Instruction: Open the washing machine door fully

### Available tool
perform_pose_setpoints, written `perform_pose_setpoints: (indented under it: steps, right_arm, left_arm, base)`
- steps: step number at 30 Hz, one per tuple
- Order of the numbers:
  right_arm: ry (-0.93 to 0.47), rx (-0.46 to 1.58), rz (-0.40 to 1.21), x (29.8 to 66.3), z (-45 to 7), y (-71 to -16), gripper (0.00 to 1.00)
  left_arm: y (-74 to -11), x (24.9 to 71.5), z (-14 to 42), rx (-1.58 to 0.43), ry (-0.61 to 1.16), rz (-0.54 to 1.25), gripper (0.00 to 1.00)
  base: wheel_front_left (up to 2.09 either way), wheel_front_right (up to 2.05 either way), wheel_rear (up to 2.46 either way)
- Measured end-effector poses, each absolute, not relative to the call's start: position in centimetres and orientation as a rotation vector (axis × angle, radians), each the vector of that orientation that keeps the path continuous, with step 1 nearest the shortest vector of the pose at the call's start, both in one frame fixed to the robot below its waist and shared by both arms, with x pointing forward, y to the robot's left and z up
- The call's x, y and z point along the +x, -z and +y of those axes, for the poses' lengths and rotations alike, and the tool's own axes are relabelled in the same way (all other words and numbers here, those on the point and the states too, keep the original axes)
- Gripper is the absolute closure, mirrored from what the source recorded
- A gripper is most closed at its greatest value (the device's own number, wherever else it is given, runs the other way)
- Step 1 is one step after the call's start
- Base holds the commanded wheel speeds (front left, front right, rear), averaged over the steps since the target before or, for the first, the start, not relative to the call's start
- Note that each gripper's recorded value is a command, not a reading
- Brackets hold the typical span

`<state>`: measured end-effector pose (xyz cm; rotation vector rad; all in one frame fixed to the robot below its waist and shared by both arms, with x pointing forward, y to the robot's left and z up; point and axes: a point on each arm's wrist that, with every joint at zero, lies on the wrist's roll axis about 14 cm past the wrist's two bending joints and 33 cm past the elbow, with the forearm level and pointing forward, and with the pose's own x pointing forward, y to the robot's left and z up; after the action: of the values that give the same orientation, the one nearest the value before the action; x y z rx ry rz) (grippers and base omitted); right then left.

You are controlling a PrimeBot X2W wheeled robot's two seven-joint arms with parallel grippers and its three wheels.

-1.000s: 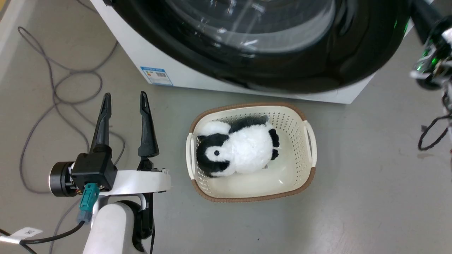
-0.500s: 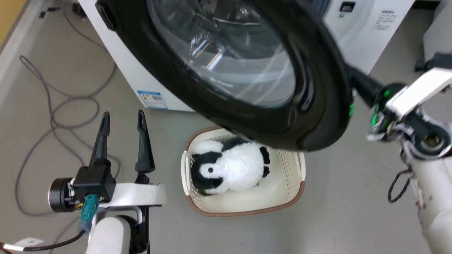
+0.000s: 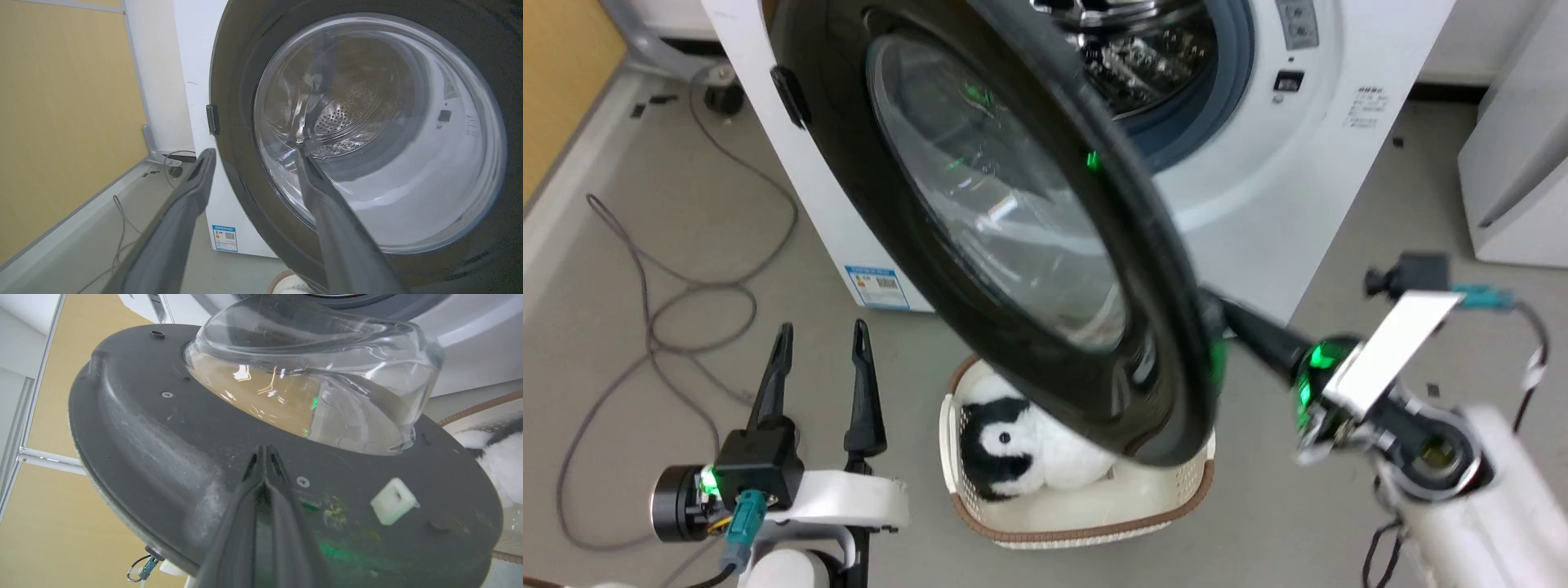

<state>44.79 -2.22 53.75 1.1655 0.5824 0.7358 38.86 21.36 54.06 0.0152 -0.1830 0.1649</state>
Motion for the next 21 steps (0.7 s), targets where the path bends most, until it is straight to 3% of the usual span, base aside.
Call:
perform_pose_setpoints:
  steps: [14, 21]
  right_arm:
    - [-0.909, 1.152, 0.721, 35.8, 3.9, -53.3, 1.0]
    - [-0.975, 1.148, 0.751, 32.9, 5.9, -53.6, 1.0]
  left_arm:
    - [-54.1, 36.1, 21.6, 0.015, -0.176, -0.183, 0.0]
    - [-54.1, 35.4, 21.8, 0.012, -0.178, -0.182, 0.0]
  base:
    - [0.0, 0.0, 0.0]
    - [0.0, 0.0, 0.0]
